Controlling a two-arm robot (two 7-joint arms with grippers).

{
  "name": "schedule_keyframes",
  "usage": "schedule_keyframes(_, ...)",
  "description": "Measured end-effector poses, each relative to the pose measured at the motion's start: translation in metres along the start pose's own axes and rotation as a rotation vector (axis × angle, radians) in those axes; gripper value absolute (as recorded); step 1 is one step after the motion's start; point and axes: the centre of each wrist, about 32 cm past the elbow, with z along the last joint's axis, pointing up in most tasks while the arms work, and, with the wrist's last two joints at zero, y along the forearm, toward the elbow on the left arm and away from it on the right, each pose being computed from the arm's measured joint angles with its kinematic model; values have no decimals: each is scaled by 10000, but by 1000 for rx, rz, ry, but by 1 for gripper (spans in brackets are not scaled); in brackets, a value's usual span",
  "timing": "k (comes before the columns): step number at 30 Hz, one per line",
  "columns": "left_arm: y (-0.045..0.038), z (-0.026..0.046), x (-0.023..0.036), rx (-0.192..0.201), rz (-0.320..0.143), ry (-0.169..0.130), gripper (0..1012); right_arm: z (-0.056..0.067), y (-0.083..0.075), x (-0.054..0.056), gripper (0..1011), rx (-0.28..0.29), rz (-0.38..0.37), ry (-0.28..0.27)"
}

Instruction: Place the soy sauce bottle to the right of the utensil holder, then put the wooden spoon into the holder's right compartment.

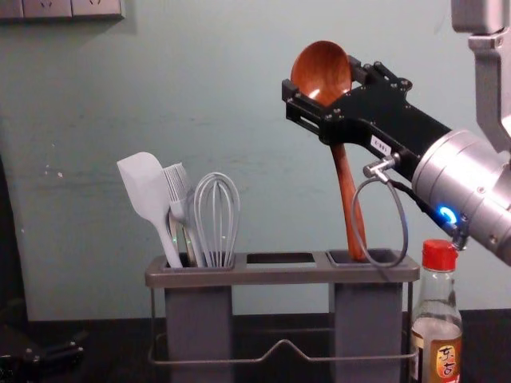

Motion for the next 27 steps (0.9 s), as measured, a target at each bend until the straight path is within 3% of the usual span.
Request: schedule_keyframes(27,0,0,0,0,0,0,1005,-173,-276,-172,840,-42,-19,35)
